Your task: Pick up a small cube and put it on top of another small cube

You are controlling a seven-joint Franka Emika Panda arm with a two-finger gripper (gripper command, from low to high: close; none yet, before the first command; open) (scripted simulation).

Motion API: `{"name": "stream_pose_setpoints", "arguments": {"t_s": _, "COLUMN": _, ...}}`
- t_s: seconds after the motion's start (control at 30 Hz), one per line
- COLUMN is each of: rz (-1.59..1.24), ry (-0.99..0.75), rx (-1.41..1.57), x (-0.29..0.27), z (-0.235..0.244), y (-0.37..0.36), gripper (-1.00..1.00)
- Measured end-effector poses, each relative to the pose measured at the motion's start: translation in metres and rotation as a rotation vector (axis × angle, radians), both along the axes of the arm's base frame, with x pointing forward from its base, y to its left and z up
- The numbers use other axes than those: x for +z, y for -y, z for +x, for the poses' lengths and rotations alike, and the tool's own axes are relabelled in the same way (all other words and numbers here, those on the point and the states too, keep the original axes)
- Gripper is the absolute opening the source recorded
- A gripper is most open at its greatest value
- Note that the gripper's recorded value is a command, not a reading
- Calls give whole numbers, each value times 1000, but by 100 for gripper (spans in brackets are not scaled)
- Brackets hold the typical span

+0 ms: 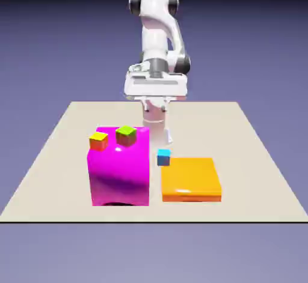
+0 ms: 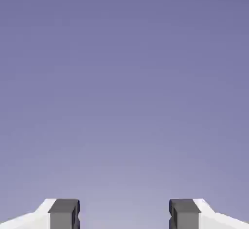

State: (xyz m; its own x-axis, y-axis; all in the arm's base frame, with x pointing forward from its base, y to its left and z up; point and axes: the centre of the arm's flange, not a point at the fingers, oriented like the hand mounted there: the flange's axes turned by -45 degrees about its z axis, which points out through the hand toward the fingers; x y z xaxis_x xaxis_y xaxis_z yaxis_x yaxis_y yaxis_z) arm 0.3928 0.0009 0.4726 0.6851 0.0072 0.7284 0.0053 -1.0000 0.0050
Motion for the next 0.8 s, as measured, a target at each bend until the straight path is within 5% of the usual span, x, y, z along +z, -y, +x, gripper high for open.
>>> {"name": "stream_pose_setpoints", "arguments": {"t_s": 0.33, "rz": 632, "ry": -275, "rx": -777, "x": -61, "z": 1, "y": 177, "gripper": 0}}
{"name": "stream_pose_setpoints", "arguments": {"t_s": 0.8, "rz": 1334, "ry": -484, "rx": -1736, "x": -208, "z": -132, "y": 303, "gripper": 0}}
